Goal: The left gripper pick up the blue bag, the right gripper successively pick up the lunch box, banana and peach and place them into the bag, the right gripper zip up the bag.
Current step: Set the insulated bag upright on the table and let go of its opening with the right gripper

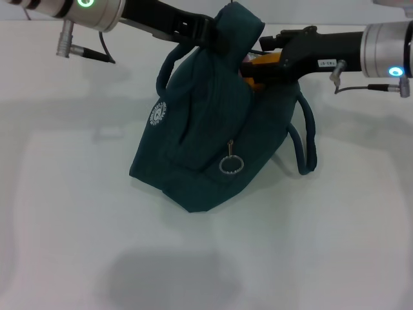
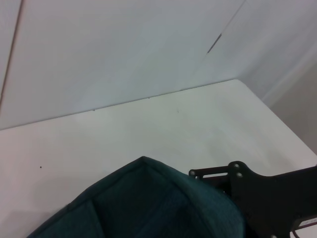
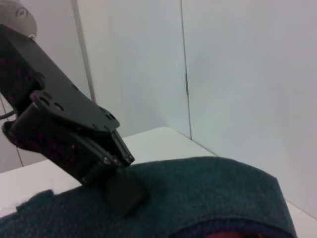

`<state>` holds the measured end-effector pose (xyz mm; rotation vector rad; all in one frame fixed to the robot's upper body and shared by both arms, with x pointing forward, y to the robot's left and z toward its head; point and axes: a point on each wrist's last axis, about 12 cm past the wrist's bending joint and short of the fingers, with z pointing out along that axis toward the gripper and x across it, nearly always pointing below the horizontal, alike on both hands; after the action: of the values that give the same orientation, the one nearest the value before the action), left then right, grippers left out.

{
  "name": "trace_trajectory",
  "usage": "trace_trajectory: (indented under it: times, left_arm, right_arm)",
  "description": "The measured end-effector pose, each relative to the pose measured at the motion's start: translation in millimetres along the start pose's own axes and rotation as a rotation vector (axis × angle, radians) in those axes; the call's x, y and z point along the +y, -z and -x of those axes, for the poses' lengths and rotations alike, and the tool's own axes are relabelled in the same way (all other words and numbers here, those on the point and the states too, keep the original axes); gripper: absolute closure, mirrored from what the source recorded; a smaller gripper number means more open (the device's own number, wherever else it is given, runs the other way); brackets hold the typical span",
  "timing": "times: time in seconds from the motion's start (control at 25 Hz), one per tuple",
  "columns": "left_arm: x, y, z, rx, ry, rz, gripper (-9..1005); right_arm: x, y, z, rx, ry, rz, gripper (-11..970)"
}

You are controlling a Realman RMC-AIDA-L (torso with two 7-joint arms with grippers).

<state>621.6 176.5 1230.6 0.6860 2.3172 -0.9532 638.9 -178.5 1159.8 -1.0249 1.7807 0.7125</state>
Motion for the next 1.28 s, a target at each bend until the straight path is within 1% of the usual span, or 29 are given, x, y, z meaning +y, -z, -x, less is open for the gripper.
trace_trajectory:
  times: [0.12, 0.24, 0.36, 0.48, 0.64, 0.76, 0.84, 0.96, 1.0, 1.08, 1.16, 1.28]
  left_arm:
    - [0.0, 0.0, 0.1, 0.0, -0.002, 0.0, 961]
    - [0.7, 1.2, 0.6, 0.0, -0.004, 0.005, 961]
    - [2.7, 2.7, 0.4, 0.002, 0.001, 0.01, 961]
    - [3.3, 2.7, 0.0, 0.004, 0.002, 0.012, 961]
    - [4.1, 2.8, -0.5, 0.006, 0.003, 0.016, 961]
    - [5.5, 3.2, -2.4, 0.007, 0.008, 0.018, 961]
    - [5.9, 3.6, -2.9, 0.006, 0.01, 0.019, 961]
    - [5.8, 3.7, -2.9, 0.006, 0.009, 0.02, 961]
    - [5.8, 3.6, -3.0, 0.006, 0.009, 0.02, 961]
    - [5.8, 3.3, -3.2, 0.007, 0.01, 0.019, 961]
    - [6.0, 3.0, -3.5, 0.007, 0.011, 0.019, 961]
    - [5.9, 2.9, -3.4, 0.006, 0.009, 0.018, 961]
  right_arm:
    - [0.0, 1.6, -1.1, 0.006, 0.0, 0.007, 231]
    - [2.5, 7.6, -5.2, 0.005, -0.011, 0.026, 232]
    - [2.0, 26.5, -8.6, -0.031, -0.024, 0.02, 232]
    - [-2.2, 53.8, -15.1, -0.083, -0.044, -0.016, 233]
    - [-8.1, 89.5, -32.2, -0.134, -0.101, -0.069, 234]
    - [-11.7, 107.6, -53.1, -0.127, -0.152, -0.117, 235]
    - [-13.0, 113.7, -70.0, -0.098, -0.18, -0.138, 235]
    - [-11.9, 111.4, -98.1, -0.018, -0.24, -0.149, 236]
    - [-11.2, 107.4, -105.4, 0.008, -0.251, -0.153, 236]
    - [-5.7, 91.7, -120.5, 0.061, -0.256, -0.15, 237]
    - [-2.0, 75.8, -126.9, 0.098, -0.233, -0.156, 238]
    - [-1.5, 53.4, -123.4, 0.136, -0.197, -0.15, 240]
